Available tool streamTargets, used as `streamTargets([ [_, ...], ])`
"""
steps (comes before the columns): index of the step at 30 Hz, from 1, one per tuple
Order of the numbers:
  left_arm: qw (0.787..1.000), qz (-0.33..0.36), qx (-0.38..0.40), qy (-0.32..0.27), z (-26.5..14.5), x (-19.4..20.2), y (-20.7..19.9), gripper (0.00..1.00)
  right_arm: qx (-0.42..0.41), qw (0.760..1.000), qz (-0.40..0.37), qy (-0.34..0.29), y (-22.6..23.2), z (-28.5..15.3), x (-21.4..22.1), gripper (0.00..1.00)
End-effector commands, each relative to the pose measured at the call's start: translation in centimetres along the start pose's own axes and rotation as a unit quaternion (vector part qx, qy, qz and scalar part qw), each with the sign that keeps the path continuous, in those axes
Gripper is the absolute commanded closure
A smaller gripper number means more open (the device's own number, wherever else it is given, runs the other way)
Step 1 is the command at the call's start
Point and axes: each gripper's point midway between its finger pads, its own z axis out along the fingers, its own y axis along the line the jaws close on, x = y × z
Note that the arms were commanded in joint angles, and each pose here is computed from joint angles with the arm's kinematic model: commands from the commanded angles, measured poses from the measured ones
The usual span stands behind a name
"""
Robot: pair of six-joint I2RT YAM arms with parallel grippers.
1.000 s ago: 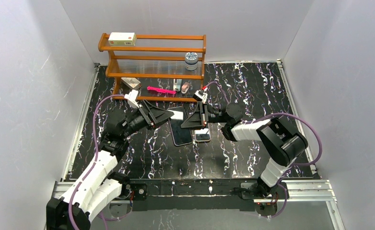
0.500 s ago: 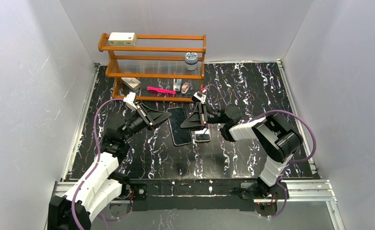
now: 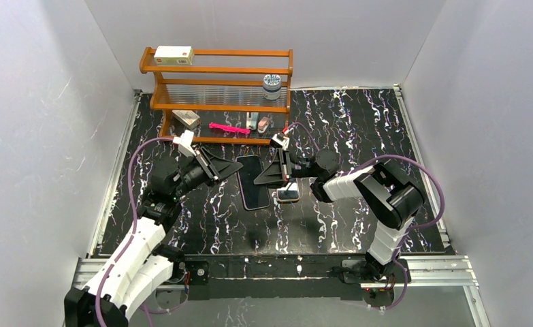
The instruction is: Put the phone into the phone case
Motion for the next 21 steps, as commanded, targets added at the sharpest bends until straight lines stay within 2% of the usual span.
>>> streamTargets([
  [1, 0.999, 0.029, -0.014, -0.026, -0.7, -1.1, -0.8, 1.0, -0.066, 0.991, -0.115, 0.018, 4.2, 0.5, 0.6, 0.83],
  [3, 0.999, 0.015, 0.02, -0.022, -0.8, -0.9, -2.1, 0.8, -0.077, 0.989, -0.121, 0.018, 4.8, 0.5, 0.7, 0.88],
  [5, 0.998, -0.008, 0.065, -0.018, -0.9, -0.6, -3.2, 0.61, -0.089, 0.988, -0.125, 0.018, 5.6, 0.4, 0.8, 0.89],
  [10, 0.995, -0.008, 0.094, -0.037, -1.3, -0.9, -4.1, 0.38, -0.11, 0.984, -0.136, 0.02, 6.9, 0.2, 1.3, 0.89],
  [13, 0.995, 0.0, 0.091, -0.041, -1.2, -0.9, -3.8, 0.33, -0.111, 0.984, -0.136, 0.017, 7.0, 0.1, 1.4, 0.89],
  [21, 0.995, -0.004, 0.087, -0.047, -1.0, -0.9, -2.9, 0.34, -0.12, 0.983, -0.14, 0.019, 7.9, 0.2, 1.8, 0.88],
])
